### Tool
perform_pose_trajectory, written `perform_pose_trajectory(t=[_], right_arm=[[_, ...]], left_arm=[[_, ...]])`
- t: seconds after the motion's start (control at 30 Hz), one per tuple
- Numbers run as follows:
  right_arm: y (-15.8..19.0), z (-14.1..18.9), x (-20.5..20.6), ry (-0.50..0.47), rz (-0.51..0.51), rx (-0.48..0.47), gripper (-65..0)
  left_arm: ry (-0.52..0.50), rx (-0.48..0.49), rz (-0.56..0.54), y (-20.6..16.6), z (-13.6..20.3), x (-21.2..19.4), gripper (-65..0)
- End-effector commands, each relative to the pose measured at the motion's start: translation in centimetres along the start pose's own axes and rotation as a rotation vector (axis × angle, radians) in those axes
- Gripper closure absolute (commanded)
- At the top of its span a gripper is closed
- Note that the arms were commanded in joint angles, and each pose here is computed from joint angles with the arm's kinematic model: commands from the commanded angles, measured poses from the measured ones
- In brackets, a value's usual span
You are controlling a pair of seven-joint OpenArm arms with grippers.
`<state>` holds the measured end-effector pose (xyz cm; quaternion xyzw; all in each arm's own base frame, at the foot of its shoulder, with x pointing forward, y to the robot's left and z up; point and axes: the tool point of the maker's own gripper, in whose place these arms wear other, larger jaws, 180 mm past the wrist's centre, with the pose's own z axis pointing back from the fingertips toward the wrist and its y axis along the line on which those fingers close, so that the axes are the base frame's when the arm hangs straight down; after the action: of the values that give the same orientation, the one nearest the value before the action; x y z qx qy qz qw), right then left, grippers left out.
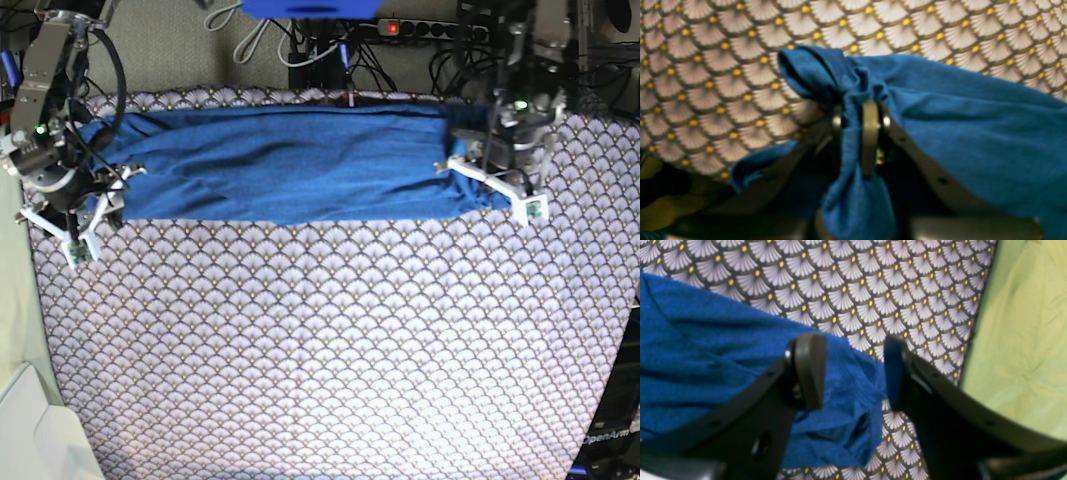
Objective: Fold the T-shirt properly
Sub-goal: 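Carry the left-held strip end over toward the right gripper, folding it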
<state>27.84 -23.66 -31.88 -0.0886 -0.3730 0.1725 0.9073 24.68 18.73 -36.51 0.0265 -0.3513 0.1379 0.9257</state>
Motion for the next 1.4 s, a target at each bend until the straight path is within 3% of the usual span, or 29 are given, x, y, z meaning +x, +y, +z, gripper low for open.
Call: perform_pose_trajectory(t=[0.0,0.23,0.7,1.1,1.37], right_arm=[[-0.7,0.4,1.1,-0.041,0.012,-0.019,-29.5],[-0.9,0.5,1.2,-0.041,0.020,-0.024,-29.5],[-3.5,1.1,2.4,-0.051,0.079,-0.078,-29.5],[-3.9,1.2,2.5,-0.052,0.094,-0.087,-29.5],[-3.7,1.1,2.6,-0.057,0.095,-0.080,-29.5]], left_arm=[[-0.038,-0.011,-0.010,-0.9,0.3,1.1,-0.4],[-0.057,-0.173,-0.125,-10.2,1.4,0.0,-0.4],[-0.076,-0.262,-0.287,-21.6,3.0,-1.9,-0.4],[-0.066,-0.324,-0.387,-26.0,3.0,-3.4,-0.4],[-0.072,-0.334,-0.379,-26.8,3.7,-3.5,-0.4]])
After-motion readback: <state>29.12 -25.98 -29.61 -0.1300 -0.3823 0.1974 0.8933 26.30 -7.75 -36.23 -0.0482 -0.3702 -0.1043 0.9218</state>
